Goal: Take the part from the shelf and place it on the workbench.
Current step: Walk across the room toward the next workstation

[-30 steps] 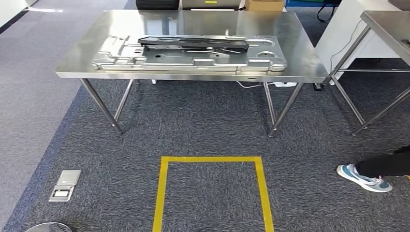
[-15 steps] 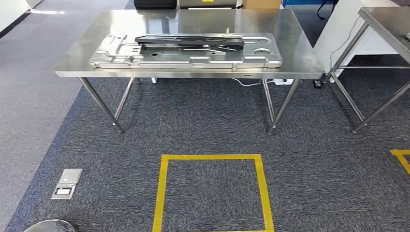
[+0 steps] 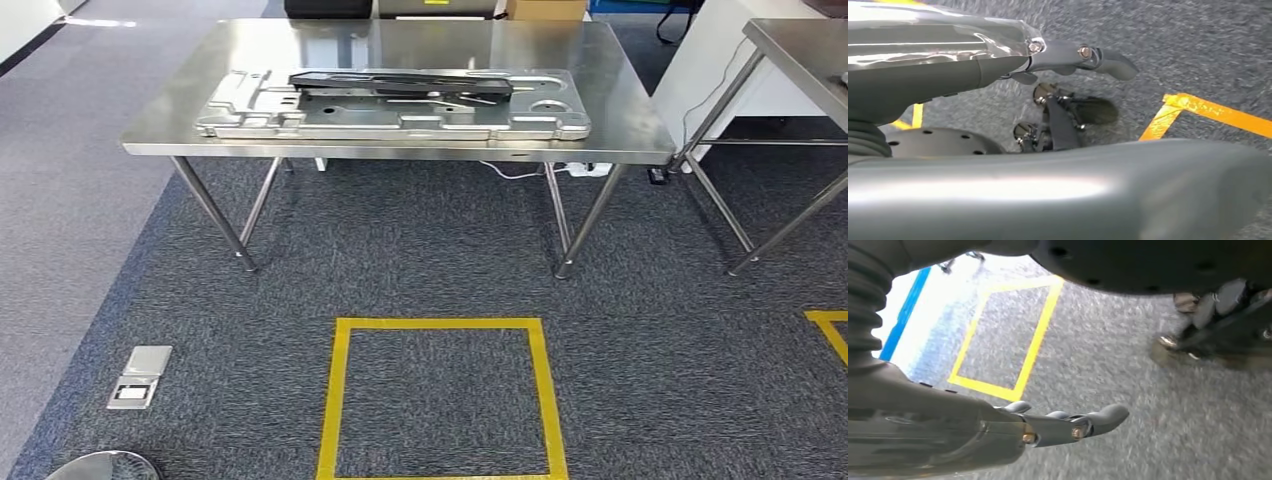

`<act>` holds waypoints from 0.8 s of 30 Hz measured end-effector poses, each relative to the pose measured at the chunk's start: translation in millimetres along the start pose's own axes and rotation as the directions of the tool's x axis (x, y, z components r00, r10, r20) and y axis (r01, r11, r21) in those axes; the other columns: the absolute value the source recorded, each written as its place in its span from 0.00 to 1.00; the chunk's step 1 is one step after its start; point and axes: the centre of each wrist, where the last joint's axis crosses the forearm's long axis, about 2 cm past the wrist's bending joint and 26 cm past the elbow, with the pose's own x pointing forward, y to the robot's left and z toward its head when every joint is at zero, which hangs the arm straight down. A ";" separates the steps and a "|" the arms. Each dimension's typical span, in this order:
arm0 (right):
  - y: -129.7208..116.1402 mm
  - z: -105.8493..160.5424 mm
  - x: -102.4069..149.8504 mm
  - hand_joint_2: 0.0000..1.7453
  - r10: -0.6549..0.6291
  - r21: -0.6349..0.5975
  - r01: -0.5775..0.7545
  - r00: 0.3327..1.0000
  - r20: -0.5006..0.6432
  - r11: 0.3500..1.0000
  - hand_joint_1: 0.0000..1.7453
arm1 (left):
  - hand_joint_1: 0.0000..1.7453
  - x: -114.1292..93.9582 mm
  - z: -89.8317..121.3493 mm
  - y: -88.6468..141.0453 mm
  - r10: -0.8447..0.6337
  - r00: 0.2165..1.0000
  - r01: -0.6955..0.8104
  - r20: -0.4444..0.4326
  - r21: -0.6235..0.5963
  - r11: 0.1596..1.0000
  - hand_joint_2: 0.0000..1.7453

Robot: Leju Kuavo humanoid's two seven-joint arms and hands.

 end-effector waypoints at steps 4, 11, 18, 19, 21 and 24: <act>1.3 1.9 -11.4 1.00 -0.020 0.001 0.020 0.999 -0.027 1.000 0.00 | 0.00 6.4 -1.3 5.7 -0.035 0.999 0.035 0.007 0.013 0.999 1.00; -1.4 -0.2 4.2 0.25 -0.041 -0.018 0.042 0.999 0.025 0.999 0.00 | 0.00 -15.5 6.4 17.1 -0.100 0.993 0.101 -0.061 0.018 0.995 0.00; -5.0 -2.5 36.6 0.00 -0.051 -0.030 0.055 0.992 0.119 0.998 0.00 | 0.00 -41.3 17.2 30.6 -0.170 0.976 0.173 -0.140 0.014 0.985 0.00; -5.1 -2.4 37.3 0.00 -0.053 -0.031 0.057 0.991 0.121 0.998 0.00 | 0.00 -43.4 18.1 31.9 -0.181 0.972 0.185 -0.148 0.012 0.983 0.00; -5.1 -2.1 36.2 0.00 -0.059 -0.031 0.063 0.991 0.121 0.998 0.00 | 0.00 -45.0 18.9 32.8 -0.203 0.966 0.206 -0.159 0.005 0.978 0.00; -4.6 -1.2 29.5 0.00 -0.066 -0.031 0.070 0.992 0.108 0.997 0.00 | 0.00 -45.1 18.9 32.0 -0.237 0.956 0.239 -0.170 -0.009 0.971 0.00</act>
